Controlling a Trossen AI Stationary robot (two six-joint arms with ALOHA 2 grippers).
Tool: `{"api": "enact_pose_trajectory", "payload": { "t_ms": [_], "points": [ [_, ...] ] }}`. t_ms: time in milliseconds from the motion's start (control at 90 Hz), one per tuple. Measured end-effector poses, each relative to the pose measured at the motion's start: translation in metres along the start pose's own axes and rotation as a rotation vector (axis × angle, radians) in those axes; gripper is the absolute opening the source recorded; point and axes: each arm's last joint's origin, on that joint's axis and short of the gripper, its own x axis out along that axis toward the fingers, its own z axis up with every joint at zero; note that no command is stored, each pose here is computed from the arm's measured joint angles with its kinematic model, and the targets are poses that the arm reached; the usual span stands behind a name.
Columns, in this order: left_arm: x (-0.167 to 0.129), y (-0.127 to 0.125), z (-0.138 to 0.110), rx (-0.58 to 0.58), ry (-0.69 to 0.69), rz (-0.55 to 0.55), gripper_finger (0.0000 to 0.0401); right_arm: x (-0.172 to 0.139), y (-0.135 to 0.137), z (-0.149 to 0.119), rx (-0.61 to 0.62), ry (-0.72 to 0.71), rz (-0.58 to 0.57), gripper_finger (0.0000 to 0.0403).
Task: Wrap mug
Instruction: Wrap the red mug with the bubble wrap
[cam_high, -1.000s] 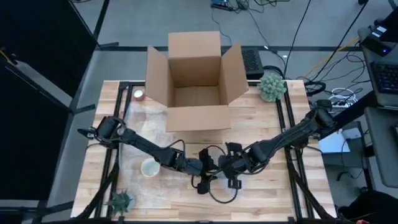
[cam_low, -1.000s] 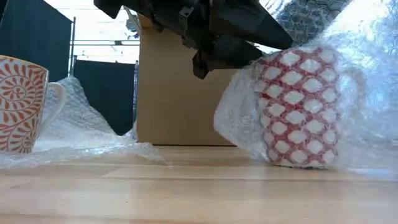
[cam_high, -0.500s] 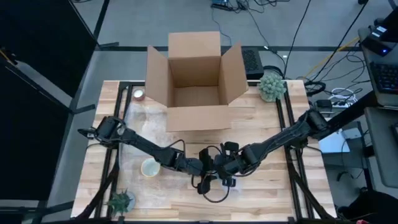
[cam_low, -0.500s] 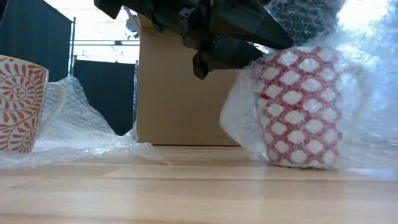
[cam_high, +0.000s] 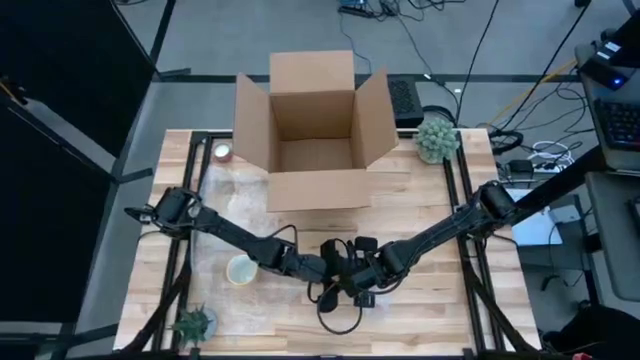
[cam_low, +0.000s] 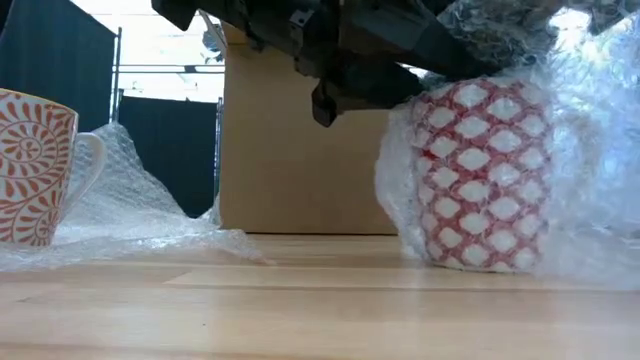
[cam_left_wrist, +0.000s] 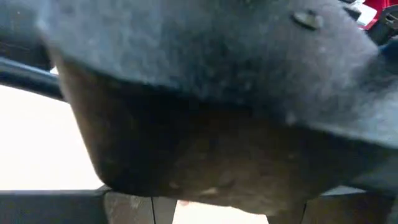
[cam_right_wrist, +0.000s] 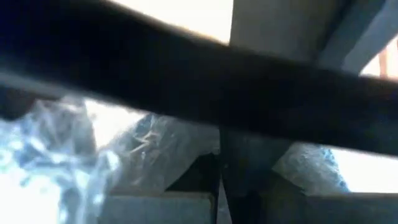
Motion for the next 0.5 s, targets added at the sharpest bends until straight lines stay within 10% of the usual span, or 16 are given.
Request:
{"api": "enact_pose_trajectory", "payload": {
  "t_ms": [500],
  "points": [
    [0.000, 0.000, 0.000, 0.003, 0.007, 0.002, 0.0170, -0.104, -0.002, -0.031, 0.050, -0.149, 0.055, 0.0000]
  ]
}}
